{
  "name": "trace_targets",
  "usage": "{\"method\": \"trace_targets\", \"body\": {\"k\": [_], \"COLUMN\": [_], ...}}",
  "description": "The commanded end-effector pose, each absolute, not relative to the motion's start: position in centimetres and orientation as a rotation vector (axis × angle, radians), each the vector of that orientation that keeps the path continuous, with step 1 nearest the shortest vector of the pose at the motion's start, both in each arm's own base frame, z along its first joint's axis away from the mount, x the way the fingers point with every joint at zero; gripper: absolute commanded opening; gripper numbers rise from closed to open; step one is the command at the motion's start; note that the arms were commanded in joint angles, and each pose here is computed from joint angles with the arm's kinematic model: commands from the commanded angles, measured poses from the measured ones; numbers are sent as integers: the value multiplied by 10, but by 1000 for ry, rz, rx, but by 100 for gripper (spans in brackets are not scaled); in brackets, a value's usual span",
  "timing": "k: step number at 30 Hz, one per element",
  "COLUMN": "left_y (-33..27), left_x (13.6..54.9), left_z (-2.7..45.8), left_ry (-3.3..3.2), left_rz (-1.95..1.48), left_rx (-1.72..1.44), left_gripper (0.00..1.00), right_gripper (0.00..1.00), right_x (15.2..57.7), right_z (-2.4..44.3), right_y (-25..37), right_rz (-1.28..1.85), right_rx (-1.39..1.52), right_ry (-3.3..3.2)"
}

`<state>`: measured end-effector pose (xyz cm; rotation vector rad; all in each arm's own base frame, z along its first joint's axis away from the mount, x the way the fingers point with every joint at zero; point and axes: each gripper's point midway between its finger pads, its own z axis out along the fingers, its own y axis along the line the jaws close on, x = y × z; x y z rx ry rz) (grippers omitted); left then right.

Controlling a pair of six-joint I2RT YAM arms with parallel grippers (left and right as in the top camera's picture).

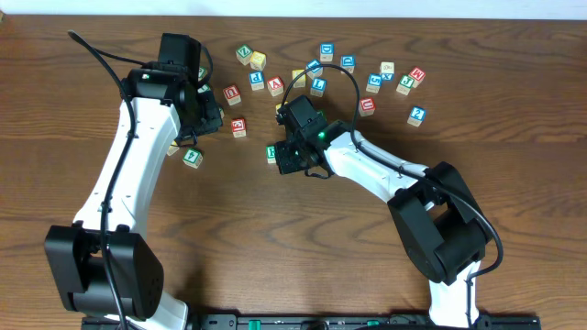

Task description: Spell out ROBOT

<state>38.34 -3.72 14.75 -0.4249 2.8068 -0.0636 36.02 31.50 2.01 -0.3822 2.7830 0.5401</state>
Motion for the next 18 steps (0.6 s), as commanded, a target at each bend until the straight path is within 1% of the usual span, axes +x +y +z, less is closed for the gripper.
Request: {"method": "trace_targets", "body": {"k": [1,4,7,8,10,13,18], "left_y": [-33,-33,-32,-32,-33,-40,-56], "left_x": [382,382,379,378,376,370,364], "left_z": [143,143,143,142,141,137,122], "left_ry": [2817,2818,2828,2833,2844,2868,2894], "left_rz": [-35,-35,-32,-29,-33,-28,-31], "left_rx": [-443,-442,-443,-444,-442,-420,-388], "left_gripper": [31,31,30,30,31,30,31], "right_gripper": [2,1,2,3,3,2,2], "right_x": [365,369,375,377,379,383,387], "right_z": [30,49,71,84,93,95,85], "right_y": [322,325,317,308,294,266,217], "right_rz": [563,614,625,620,604,546,473], "right_rx": [-387,-396,-375,-350,-315,-242,-95], "right_ry": [2758,2722,2685,2677,2683,2724,2817]}}
